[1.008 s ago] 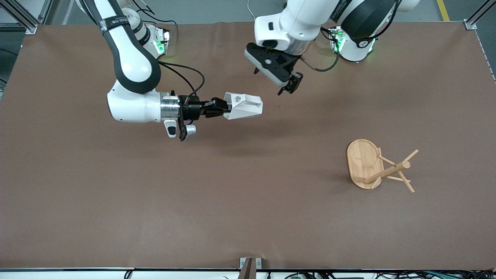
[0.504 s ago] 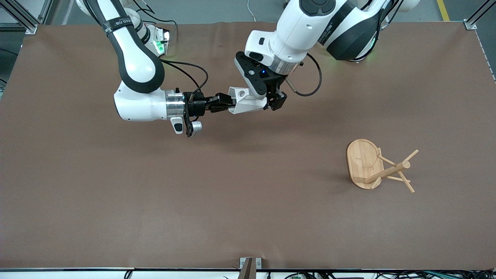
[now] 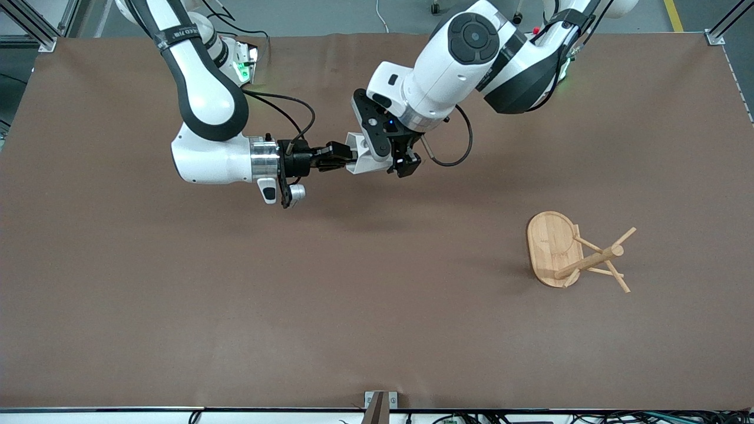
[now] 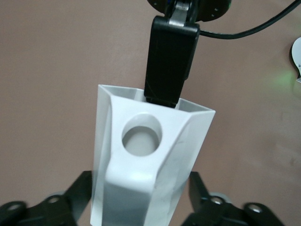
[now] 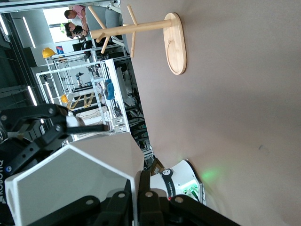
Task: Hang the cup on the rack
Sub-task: 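Grasp the cup with the left gripper while the right gripper releases it, then carry the cup with the left gripper over the wooden rack, then lower the cup with the left gripper, threading its handle onto a peg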
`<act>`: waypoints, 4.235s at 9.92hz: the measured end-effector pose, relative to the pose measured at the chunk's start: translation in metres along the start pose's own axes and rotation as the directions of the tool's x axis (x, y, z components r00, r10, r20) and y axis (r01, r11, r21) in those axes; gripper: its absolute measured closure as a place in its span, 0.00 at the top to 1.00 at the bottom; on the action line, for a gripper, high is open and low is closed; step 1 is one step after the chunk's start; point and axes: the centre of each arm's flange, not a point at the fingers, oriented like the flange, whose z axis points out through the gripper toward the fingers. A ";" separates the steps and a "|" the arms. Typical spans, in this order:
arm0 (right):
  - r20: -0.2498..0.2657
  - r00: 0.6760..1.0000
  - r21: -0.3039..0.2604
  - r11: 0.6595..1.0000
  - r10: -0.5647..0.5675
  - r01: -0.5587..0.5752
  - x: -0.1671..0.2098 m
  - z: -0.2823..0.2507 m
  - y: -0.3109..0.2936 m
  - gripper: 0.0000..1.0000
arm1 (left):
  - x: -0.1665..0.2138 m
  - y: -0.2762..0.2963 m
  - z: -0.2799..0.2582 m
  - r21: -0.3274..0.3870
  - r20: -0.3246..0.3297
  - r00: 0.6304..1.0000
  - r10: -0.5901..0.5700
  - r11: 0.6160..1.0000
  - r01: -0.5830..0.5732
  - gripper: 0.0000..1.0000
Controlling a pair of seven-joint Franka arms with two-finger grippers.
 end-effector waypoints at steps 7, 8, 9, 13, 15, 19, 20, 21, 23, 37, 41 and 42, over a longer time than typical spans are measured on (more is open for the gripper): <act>0.000 0.999 0.016 0.998 0.053 -0.053 -0.006 -0.007 -0.020 0.34 | -0.007 -0.014 -0.009 -0.009 -0.009 1.000 -0.024 1.000 0.023 0.78; -0.013 0.999 -0.009 0.999 0.040 -0.040 -0.005 -0.015 -0.024 0.48 | -0.010 -0.020 -0.011 -0.007 -0.012 0.999 -0.039 0.999 0.039 0.78; -0.029 0.999 -0.059 0.998 0.034 -0.036 0.000 -0.031 -0.021 0.63 | -0.012 -0.025 -0.013 -0.004 -0.015 0.998 -0.057 0.998 0.057 0.78; -0.222 0.967 -0.438 0.874 0.122 -0.211 0.021 -0.163 -0.019 1.00 | -0.040 -0.077 -0.039 0.029 -0.044 0.976 -0.215 0.976 0.216 0.77; -0.326 0.944 -0.614 0.746 0.058 -0.258 0.016 -0.221 -0.026 1.00 | -0.070 -0.115 -0.070 0.050 -0.064 0.940 -0.336 0.939 0.340 0.77; -0.394 0.912 -0.858 0.401 -0.113 -0.321 0.010 -0.340 -0.003 1.00 | -0.162 -0.191 -0.123 0.081 -0.076 0.841 -0.536 0.837 0.541 0.77; -0.395 0.911 -0.879 0.338 -0.120 -0.337 0.004 -0.373 -0.007 1.00 | -0.181 -0.197 -0.122 0.087 -0.067 0.802 -0.593 0.798 0.597 0.77; -0.396 0.912 -0.886 0.304 -0.107 -0.349 -0.006 -0.404 -0.016 1.00 | -0.198 -0.197 -0.118 0.100 -0.072 0.758 -0.648 0.752 0.652 0.77; -0.431 0.898 -0.872 0.296 -0.087 -0.390 -0.038 -0.455 -0.053 1.00 | -0.236 -0.194 -0.097 0.137 -0.122 0.695 -0.709 0.681 0.719 0.77; -0.368 0.928 -0.877 0.356 -0.061 -0.324 -0.113 -0.503 -0.135 1.00 | -0.310 -0.211 -0.040 0.154 -0.193 0.591 -0.783 0.571 0.807 0.77; -0.348 0.935 -0.886 0.352 -0.069 -0.304 -0.109 -0.492 -0.139 1.00 | -0.310 -0.221 -0.031 0.153 -0.205 0.588 -0.782 0.568 0.809 0.77; -0.348 0.935 -0.886 0.352 -0.069 -0.304 -0.109 -0.492 -0.139 1.00 | -0.309 -0.223 -0.031 0.152 -0.208 0.588 -0.781 0.568 0.809 0.77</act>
